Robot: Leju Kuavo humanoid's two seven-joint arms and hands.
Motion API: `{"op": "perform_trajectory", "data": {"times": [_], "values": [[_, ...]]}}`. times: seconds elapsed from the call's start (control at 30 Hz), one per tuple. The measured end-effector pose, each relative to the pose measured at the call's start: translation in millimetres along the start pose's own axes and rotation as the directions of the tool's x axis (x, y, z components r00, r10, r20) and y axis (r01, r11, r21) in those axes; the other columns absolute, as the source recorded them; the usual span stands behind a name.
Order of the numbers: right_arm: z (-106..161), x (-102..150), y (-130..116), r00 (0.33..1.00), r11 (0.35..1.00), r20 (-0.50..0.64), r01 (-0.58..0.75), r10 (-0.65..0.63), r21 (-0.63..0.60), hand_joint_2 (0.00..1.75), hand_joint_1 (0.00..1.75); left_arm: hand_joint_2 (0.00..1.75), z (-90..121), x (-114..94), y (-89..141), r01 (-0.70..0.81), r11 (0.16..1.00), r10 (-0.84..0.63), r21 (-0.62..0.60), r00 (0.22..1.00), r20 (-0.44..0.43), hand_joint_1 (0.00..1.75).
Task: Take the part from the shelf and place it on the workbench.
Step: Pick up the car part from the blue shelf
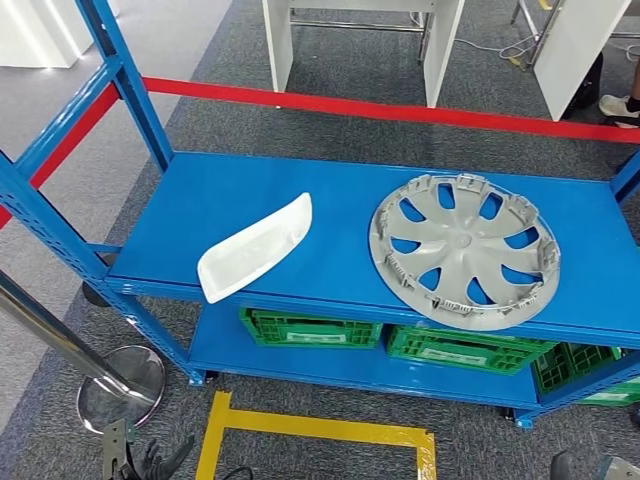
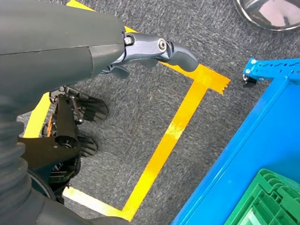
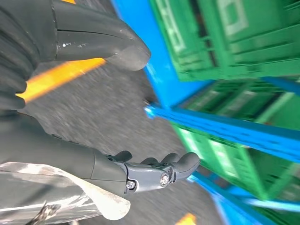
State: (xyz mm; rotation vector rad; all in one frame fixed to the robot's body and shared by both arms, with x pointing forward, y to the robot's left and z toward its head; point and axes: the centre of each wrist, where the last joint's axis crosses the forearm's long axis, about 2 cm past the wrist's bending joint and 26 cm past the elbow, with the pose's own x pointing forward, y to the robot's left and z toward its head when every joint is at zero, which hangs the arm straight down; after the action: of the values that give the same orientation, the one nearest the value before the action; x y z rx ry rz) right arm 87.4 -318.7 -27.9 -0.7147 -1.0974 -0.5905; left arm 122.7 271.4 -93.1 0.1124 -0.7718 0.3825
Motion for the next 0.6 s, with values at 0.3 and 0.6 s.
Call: {"op": "perform_trajectory", "data": {"times": [0.3,0.6], "values": [[-3,44,-23,0.950,0.987,0.268,-0.144,0.157,-0.069,1.75,0.00,1.75,-1,2,-2,-0.005,1.000,0.005,0.016,1.000,0.009,0.00],[-1,85,-57,0.803,0.935,0.479,-0.310,0.355,-0.174,1.75,0.00,1.75,-1,1,-2,-0.008,1.000,0.008,0.030,1.000,0.007,0.00]]}}
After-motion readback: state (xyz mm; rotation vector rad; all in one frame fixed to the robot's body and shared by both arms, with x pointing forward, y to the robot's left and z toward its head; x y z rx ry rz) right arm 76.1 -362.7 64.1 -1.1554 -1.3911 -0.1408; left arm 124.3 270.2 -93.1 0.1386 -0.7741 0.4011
